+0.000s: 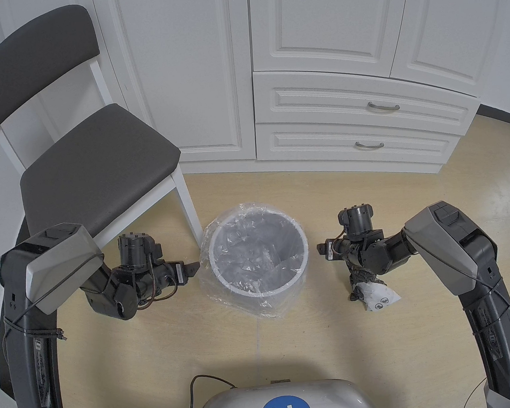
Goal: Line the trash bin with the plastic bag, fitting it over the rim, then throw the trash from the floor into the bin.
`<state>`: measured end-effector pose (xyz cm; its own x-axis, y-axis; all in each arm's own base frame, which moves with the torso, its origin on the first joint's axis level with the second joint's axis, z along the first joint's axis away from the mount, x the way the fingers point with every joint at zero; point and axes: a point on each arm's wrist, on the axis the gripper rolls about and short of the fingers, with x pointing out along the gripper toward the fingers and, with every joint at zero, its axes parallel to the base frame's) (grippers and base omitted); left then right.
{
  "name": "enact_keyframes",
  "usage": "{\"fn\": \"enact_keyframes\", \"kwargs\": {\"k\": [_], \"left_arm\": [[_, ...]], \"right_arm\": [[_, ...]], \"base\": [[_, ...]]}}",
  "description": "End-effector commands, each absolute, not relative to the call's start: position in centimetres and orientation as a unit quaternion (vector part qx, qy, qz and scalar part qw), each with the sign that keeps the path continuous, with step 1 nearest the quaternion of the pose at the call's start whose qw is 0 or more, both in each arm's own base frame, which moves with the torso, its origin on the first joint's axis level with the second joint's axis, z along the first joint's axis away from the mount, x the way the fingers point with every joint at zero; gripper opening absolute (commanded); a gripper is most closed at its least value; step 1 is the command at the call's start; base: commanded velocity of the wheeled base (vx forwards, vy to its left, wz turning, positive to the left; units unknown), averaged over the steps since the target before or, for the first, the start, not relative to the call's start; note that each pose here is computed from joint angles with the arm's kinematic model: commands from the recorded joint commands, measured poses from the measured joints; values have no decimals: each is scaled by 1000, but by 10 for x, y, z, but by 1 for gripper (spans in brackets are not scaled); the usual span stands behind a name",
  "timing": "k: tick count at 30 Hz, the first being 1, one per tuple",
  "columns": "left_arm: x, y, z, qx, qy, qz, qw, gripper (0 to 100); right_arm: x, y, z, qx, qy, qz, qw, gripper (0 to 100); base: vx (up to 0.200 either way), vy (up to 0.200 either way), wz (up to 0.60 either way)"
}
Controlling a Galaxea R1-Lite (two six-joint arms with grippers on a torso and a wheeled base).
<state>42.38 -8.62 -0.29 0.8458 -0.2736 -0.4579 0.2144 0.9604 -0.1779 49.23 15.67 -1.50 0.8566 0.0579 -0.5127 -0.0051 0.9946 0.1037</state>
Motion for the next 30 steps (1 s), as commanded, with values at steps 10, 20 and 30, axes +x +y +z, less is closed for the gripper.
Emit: {"fn": "enact_keyframes", "kwargs": {"k": [10,20,30], "left_arm": [[484,-127,-27,-85,215,-49,972,100],[494,-130,-33,-91,225,-41,969,100],[475,-126,-27,-85,247,-46,964,100]], "right_arm": [[516,193,-59,137,209,-1,968,100],[516,202,-44,156,183,16,970,100],[478,214,-33,135,247,60,958,100]], "base": [[0,0,0],[0,0,0],[0,0,0]]}}
